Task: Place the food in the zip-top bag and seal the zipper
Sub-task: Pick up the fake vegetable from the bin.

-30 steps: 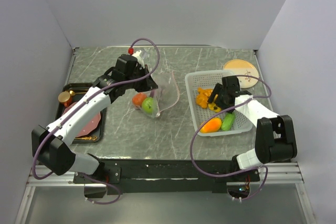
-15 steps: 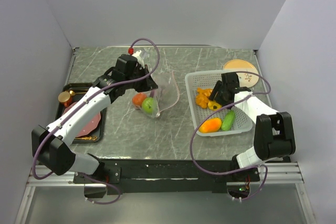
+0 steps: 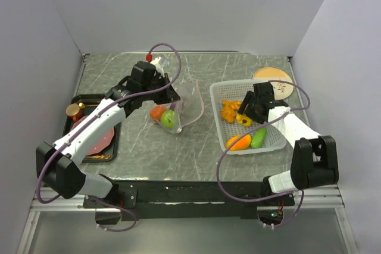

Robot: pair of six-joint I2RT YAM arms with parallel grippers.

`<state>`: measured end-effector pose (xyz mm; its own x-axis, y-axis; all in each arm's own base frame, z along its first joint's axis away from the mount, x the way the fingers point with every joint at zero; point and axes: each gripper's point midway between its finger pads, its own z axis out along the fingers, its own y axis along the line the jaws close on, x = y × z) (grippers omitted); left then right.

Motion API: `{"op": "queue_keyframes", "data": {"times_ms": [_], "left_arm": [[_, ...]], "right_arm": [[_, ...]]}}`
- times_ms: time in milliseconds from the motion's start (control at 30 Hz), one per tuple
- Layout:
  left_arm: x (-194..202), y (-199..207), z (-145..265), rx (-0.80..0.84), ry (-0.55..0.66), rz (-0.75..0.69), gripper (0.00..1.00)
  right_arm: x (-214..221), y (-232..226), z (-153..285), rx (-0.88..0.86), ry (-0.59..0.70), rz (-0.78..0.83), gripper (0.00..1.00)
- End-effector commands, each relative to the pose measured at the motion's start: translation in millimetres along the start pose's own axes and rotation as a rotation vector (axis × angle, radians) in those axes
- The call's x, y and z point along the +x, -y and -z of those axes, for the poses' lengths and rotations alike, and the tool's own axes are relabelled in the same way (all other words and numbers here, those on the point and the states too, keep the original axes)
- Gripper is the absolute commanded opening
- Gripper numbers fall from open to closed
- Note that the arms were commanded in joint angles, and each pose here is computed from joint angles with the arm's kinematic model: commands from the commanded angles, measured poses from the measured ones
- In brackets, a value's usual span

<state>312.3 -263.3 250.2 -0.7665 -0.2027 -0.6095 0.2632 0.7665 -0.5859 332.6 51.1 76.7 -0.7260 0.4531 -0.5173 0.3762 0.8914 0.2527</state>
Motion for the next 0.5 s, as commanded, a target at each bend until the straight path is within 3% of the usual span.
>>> {"op": "queue_keyframes", "data": {"times_ms": [0, 467], "left_arm": [[-4, 13, 0, 0.064, 0.016, 0.003, 0.01], [2, 15, -20, 0.101, -0.024, 0.016, 0.01]], "right_arm": [[-27, -8, 31, -0.039, 0.106, -0.013, 0.33], [-47, -93, 132, -0.492, 0.217, 0.045, 0.32]]}}
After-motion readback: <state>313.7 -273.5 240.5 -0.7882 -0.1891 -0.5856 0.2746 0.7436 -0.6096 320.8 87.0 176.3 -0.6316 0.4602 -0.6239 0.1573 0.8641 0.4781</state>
